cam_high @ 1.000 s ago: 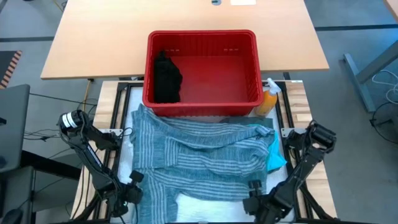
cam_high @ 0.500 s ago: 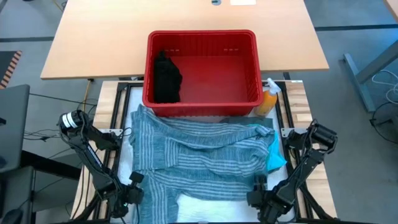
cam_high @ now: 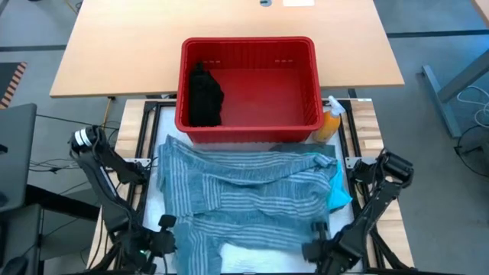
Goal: Fold Laundry from Bin
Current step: Fold the blue shirt
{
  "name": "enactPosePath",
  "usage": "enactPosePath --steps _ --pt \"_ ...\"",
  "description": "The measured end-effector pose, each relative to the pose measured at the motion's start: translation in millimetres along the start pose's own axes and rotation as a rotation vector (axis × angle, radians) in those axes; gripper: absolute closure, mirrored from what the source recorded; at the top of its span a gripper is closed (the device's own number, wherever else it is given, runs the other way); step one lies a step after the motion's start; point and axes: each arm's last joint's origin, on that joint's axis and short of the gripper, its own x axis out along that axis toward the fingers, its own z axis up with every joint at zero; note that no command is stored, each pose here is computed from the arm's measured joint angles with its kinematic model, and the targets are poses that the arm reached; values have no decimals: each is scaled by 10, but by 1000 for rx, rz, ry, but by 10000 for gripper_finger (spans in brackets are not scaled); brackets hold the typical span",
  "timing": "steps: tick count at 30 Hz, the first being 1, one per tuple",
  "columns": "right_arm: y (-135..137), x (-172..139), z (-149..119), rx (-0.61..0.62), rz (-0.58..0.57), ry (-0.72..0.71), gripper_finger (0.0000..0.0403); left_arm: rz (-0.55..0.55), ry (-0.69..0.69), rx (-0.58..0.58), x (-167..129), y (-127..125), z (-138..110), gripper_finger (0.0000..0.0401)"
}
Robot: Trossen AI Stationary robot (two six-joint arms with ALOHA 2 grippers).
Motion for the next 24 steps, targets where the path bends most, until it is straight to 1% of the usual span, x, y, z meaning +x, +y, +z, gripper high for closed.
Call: enactPosePath --steps 5,7,10,13,15,16,18,20,22,24 --pt "256 -447 169 -106 147 -36 387 -94 -68 -93 -300 -33 179 401" --pt "290 -572 213 -121 169 -47 387 -141 -59 -125 -384 -28 205 401" --pt "290 -671 257 -75 186 -28 387 -188 -17 -169 -431 -25 203 401" --pt "334 -757 299 -6 290 31 387 -268 -6 -228 -481 -53 234 401" --pt "407 -827 301 -7 367 43 387 -305 -9 -255 -521 -63 256 401" --pt "435 -856 298 -14 385 36 387 -307 -9 -254 -539 -58 254 401" --pt "453 -887 288 -36 384 22 386 -288 -17 -241 -561 -38 248 401" --pt "416 -879 321 -24 370 22 386 -260 -20 -223 -565 -16 238 401" --pt "332 -859 386 39 340 39 386 -238 -13 -220 -555 8 234 401" --pt "229 -836 456 100 300 54 386 -207 0 -277 -548 38 224 401"
